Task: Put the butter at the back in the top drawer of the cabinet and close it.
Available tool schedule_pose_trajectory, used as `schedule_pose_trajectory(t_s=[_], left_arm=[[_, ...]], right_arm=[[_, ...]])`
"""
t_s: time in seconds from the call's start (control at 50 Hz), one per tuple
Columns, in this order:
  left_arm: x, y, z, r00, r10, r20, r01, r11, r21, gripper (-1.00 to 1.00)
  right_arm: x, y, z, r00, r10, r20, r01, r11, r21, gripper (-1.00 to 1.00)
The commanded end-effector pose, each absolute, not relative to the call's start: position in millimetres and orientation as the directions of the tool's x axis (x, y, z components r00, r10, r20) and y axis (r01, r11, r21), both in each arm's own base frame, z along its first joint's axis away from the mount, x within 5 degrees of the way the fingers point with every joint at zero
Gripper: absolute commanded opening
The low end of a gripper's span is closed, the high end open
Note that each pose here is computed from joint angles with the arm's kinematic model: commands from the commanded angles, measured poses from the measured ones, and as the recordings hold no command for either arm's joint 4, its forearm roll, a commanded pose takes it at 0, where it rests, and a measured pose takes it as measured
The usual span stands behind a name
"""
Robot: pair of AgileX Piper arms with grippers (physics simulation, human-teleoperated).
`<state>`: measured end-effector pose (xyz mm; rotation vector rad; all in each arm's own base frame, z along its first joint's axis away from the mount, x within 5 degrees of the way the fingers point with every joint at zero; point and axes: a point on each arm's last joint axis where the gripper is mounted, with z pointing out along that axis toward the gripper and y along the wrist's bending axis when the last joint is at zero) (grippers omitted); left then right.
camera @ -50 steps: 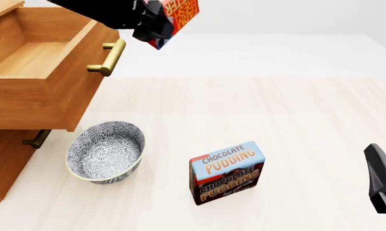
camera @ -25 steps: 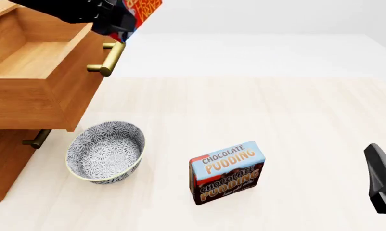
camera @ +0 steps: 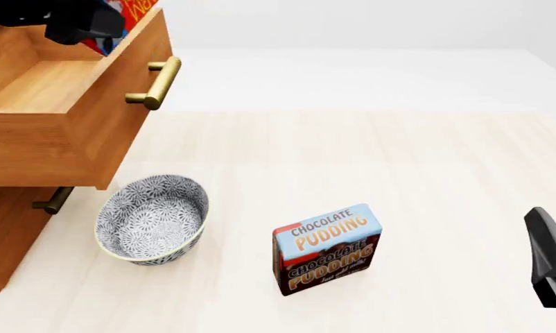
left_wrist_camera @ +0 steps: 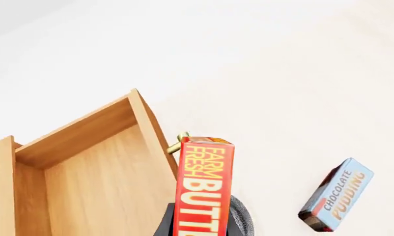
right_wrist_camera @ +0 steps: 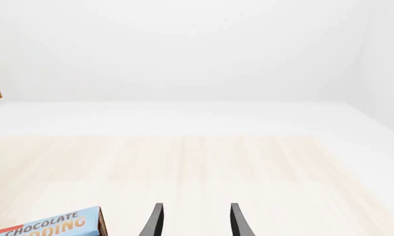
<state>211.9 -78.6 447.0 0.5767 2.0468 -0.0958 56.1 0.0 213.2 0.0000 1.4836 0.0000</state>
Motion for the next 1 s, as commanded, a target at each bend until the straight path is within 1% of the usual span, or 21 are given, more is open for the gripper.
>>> schedule_pose_trajectory(t_s=[0.02, 0.06, 0.14, 0.38, 0.72, 0.94, 1.0], left_arm=[[186, -55, 463, -0.397, 0.356, -0.846, 0.384, 0.902, 0.199, -1.0], [179, -47, 466, -0.386, 0.364, -0.848, 0.365, 0.904, 0.222, -1.0], [178, -45, 470, -0.397, 0.362, -0.844, 0.357, 0.907, 0.221, -1.0], [174, -26, 464, -0.45, 0.348, -0.822, 0.284, 0.929, 0.238, -1.0], [187, -14, 454, -0.514, 0.296, -0.805, 0.215, 0.953, 0.214, -1.0], [201, -10, 444, -0.553, 0.266, -0.79, 0.187, 0.963, 0.193, -1.0], [213, -11, 439, -0.568, 0.248, -0.784, 0.181, 0.968, 0.175, -1.0]], right_arm=[[56, 0, 213, 0.087, 0.0, -0.996, 0.0, 1.0, 0.0, 1.0], [56, 0, 213, 0.087, 0.0, -0.996, 0.0, 1.0, 0.0, 1.0], [56, 0, 213, 0.087, 0.0, -0.996, 0.0, 1.0, 0.0, 1.0], [56, 0, 213, 0.087, 0.0, -0.996, 0.0, 1.0, 0.0, 1.0], [56, 0, 213, 0.087, 0.0, -0.996, 0.0, 1.0, 0.0, 1.0], [56, 0, 213, 0.087, 0.0, -0.996, 0.0, 1.0, 0.0, 1.0], [56, 0, 213, 0.087, 0.0, -0.996, 0.0, 1.0, 0.0, 1.0]])
